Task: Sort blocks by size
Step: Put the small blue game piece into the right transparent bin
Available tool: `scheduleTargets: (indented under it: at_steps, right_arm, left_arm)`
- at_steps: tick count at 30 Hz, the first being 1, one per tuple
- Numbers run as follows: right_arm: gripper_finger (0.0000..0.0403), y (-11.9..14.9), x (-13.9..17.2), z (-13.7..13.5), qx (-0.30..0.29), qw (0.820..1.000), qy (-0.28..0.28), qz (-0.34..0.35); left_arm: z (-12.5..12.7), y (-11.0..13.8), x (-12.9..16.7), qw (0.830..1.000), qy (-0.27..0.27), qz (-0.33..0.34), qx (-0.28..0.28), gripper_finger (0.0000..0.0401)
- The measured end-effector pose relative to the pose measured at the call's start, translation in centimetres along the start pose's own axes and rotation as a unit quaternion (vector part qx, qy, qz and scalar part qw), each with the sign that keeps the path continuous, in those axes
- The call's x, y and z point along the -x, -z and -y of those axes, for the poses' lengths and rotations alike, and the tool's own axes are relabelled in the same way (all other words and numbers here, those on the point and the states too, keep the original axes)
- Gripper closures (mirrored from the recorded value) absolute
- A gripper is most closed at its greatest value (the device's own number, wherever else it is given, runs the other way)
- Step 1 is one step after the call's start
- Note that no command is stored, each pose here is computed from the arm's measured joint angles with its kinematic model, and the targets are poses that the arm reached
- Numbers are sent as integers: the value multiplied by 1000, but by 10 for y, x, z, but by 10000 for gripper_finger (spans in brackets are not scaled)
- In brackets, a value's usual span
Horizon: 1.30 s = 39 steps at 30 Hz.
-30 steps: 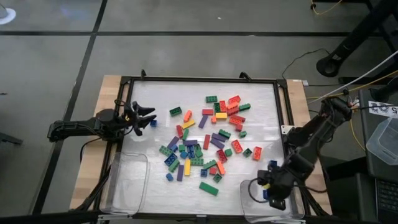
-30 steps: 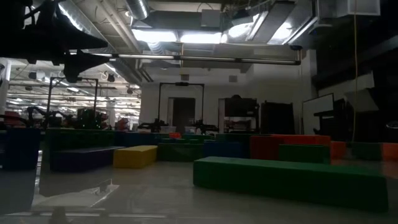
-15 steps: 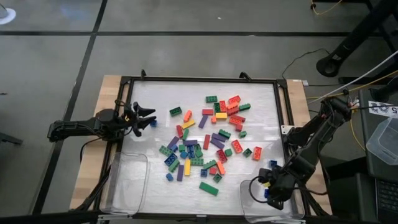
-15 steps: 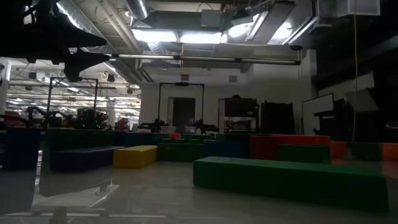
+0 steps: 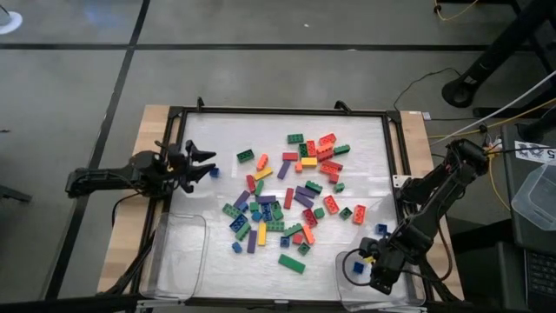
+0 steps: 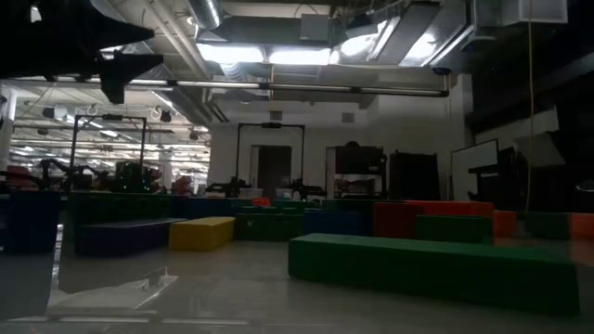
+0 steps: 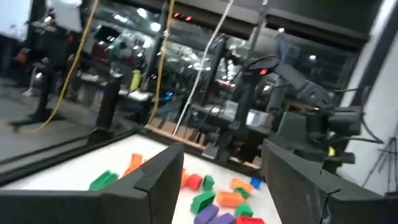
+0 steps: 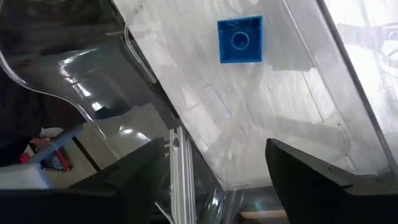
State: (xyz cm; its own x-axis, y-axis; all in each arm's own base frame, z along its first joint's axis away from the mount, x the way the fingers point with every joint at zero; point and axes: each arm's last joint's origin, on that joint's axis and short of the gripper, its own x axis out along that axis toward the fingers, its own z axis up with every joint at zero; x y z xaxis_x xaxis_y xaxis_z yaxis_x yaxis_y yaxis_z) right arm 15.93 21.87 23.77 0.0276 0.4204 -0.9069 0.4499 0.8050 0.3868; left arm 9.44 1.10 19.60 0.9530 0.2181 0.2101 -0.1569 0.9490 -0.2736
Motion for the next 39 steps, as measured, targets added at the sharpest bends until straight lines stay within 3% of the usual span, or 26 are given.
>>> scheduleTargets:
  at_steps: [7,16,23,30,39]
  right_arm:
    - [127,-1,3,-2,12,1000,1,25]
    - [127,-6,26,-18,68,984,1,165]
    - [127,-13,37,-20,173,933,64,309]
    - [127,-17,41,-20,231,880,124,395]
    - [127,-18,42,-20,239,866,140,417]
  left_arm:
    - [2,2,-12,999,12,-9,-31,196]
    - [19,-16,-52,985,12,-153,-81,196]
    - [40,-14,-83,934,11,-344,-93,196]
    - [58,5,-103,893,-9,-447,-53,196]
    - [64,45,-110,846,-91,-523,43,196]
